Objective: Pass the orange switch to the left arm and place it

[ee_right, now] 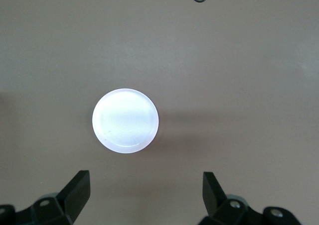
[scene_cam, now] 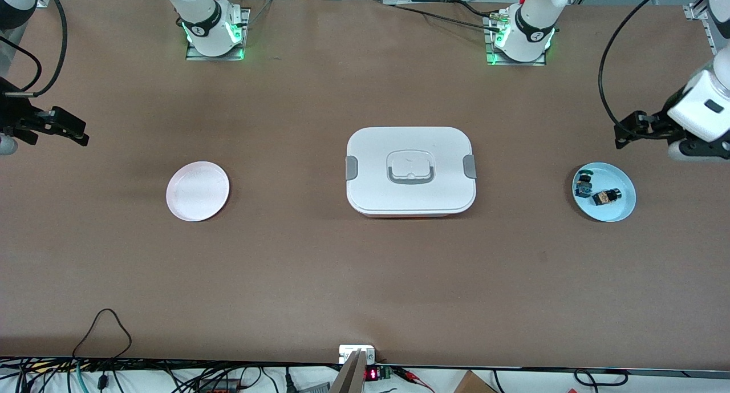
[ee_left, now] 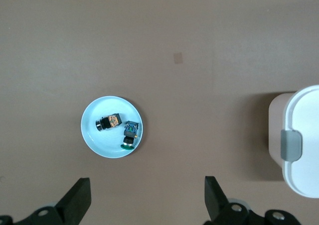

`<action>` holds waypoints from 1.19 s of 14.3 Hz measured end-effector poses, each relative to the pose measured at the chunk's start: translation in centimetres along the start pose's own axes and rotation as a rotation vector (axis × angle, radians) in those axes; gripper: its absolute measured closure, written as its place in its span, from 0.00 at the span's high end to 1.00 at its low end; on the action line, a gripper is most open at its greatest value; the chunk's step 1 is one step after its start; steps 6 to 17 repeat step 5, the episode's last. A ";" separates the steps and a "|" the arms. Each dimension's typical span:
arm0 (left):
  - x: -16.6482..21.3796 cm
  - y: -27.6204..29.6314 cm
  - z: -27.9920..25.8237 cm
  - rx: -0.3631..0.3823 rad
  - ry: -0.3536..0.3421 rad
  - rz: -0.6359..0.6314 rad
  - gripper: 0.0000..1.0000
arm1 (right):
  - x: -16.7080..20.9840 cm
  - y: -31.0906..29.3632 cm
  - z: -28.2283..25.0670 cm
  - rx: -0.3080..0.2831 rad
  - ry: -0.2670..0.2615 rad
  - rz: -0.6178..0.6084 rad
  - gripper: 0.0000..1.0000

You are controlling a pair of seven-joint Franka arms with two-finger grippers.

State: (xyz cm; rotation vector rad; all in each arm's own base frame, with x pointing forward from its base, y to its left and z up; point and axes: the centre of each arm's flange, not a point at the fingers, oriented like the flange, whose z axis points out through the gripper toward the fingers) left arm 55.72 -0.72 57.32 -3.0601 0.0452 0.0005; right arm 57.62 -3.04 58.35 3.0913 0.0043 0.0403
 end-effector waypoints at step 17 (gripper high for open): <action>-1.3 0.9 0.5 0.001 -0.006 0.016 1.00 | 0.0 0.0 0.0 0.000 0.000 0.000 1.00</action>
